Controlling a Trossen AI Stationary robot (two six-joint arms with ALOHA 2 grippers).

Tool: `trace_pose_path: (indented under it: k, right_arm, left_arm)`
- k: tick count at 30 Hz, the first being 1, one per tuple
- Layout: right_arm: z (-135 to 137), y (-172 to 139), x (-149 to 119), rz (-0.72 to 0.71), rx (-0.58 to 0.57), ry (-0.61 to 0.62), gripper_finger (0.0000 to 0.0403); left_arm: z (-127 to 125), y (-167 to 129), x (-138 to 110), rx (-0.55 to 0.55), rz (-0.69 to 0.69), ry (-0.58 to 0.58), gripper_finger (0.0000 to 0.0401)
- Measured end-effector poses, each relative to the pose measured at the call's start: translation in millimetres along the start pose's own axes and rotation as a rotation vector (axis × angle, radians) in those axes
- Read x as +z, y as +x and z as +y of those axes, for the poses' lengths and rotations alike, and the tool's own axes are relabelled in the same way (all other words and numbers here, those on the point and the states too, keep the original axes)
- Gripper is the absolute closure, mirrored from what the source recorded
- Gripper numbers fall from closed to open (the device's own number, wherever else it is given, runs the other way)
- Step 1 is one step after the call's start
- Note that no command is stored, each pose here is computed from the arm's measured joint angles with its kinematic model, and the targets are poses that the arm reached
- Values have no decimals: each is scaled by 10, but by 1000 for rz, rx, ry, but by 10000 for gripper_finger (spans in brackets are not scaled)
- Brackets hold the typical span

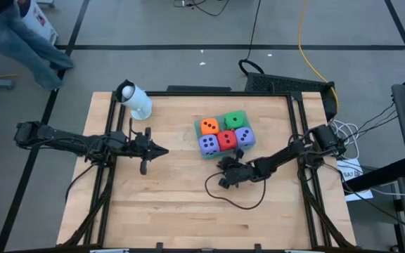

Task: Pick & Place Dice
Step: Put the small purple die into the blue bin

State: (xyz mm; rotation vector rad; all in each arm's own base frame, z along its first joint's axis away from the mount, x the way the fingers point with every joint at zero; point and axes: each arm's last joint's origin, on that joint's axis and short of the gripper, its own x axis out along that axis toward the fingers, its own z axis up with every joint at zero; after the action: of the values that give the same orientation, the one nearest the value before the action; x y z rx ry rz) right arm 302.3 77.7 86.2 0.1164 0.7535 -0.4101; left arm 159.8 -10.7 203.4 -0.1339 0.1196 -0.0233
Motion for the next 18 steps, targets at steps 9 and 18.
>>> trace_pose_path:
  k: [9,18]
  right_arm:
    - [143,-358,219,-68,217,23,348]
    - [100,-871,591,-290,279,-86,357]
  left_arm:
    - [0,0,0,0,0,-1,380]
    - [-1,0,9,1,-9,-4,380]
